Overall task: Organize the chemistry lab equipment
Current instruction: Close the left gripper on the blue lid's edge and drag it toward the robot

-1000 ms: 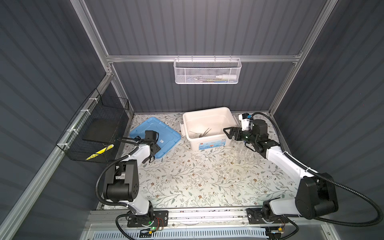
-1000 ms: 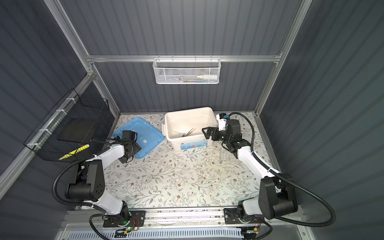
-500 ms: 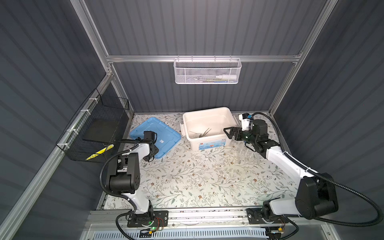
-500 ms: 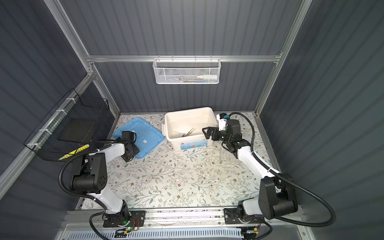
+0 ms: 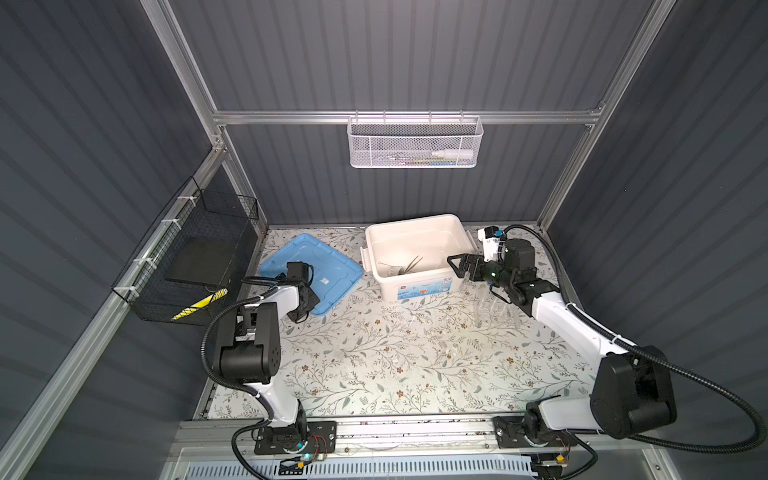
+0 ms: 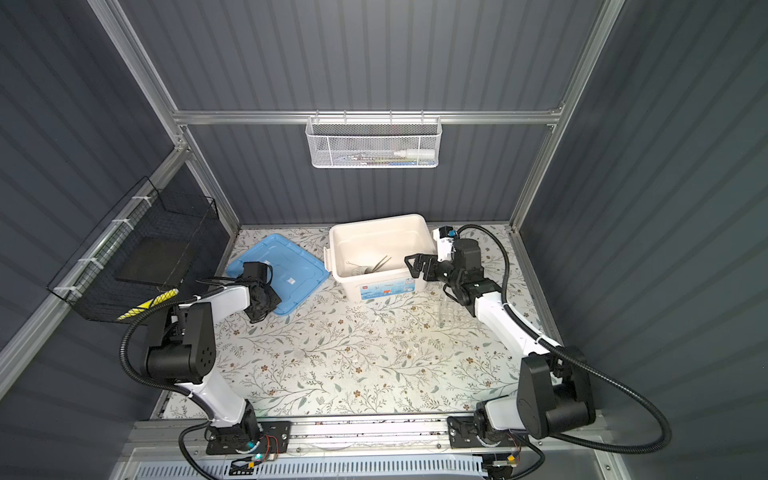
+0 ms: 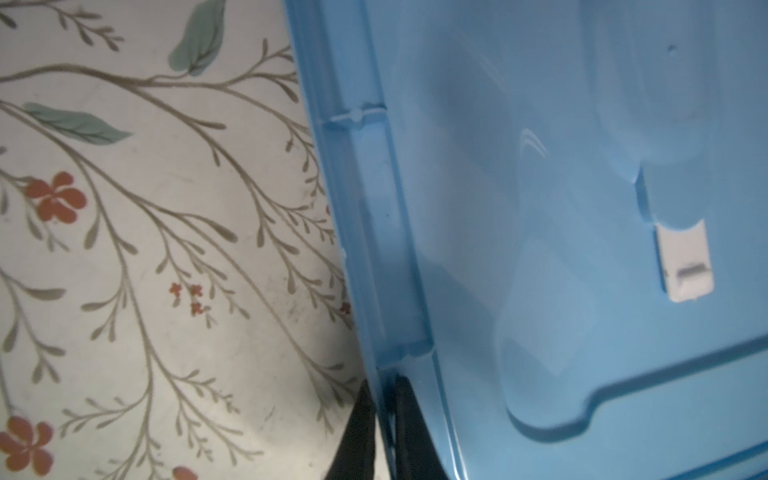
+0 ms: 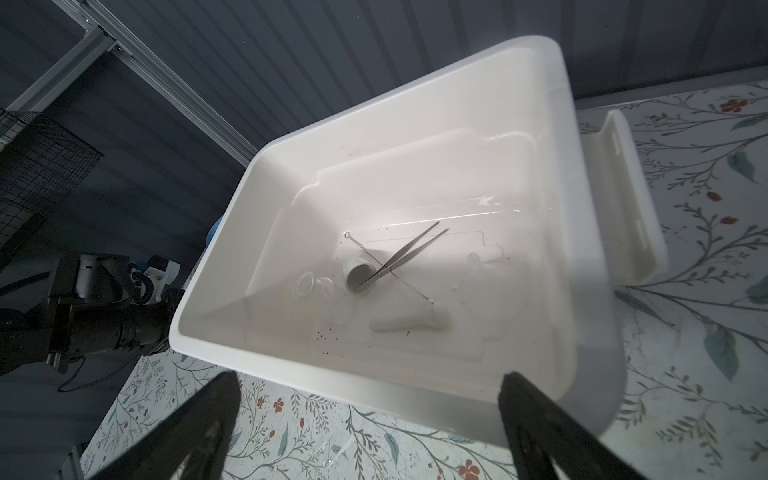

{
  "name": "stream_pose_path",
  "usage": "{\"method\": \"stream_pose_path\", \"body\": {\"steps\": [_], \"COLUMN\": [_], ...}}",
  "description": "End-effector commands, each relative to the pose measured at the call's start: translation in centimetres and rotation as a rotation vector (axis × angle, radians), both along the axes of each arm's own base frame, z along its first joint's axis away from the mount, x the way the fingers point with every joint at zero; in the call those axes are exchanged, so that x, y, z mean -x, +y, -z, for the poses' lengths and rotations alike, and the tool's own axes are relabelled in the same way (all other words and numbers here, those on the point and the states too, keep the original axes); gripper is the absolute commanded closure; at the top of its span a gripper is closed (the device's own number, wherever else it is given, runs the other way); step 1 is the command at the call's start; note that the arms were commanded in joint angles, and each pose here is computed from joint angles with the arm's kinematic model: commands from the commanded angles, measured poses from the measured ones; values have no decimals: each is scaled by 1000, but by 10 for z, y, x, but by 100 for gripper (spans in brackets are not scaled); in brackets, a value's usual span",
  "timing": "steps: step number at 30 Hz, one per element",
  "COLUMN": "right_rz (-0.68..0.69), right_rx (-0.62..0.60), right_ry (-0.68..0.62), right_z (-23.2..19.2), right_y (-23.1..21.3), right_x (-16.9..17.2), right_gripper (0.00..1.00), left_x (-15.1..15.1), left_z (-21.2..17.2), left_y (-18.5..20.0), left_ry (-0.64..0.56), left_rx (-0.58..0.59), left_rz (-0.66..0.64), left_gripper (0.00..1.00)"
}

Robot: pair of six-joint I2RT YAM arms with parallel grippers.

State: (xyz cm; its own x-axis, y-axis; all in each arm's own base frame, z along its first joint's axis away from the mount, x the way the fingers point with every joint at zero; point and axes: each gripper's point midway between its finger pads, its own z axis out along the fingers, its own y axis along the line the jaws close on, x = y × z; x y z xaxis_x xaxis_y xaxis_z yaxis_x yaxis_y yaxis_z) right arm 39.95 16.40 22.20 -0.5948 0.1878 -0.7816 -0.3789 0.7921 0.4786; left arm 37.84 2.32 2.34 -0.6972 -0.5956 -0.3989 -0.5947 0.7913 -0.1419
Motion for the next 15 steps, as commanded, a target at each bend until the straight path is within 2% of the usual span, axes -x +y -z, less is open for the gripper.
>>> {"method": "stream_pose_path", "body": {"steps": [1, 6, 15], "right_rz": [-19, -23, -44], "right_rx": [11, 7, 24], "right_ry": [-3, -5, -7], "right_z": [-7, -10, -13], "right_y": [4, 5, 8], "right_x": [-2, -3, -8], "right_gripper": [1, 1, 1], "left_x": [31, 43, 70], "left_z": [18, 9, -2], "left_y": [-15, -24, -34], "left_ry": [99, 103, 207], "left_rx": [67, 48, -54], "left_rz": [64, 118, 206], "left_gripper": [93, 94, 95]}}
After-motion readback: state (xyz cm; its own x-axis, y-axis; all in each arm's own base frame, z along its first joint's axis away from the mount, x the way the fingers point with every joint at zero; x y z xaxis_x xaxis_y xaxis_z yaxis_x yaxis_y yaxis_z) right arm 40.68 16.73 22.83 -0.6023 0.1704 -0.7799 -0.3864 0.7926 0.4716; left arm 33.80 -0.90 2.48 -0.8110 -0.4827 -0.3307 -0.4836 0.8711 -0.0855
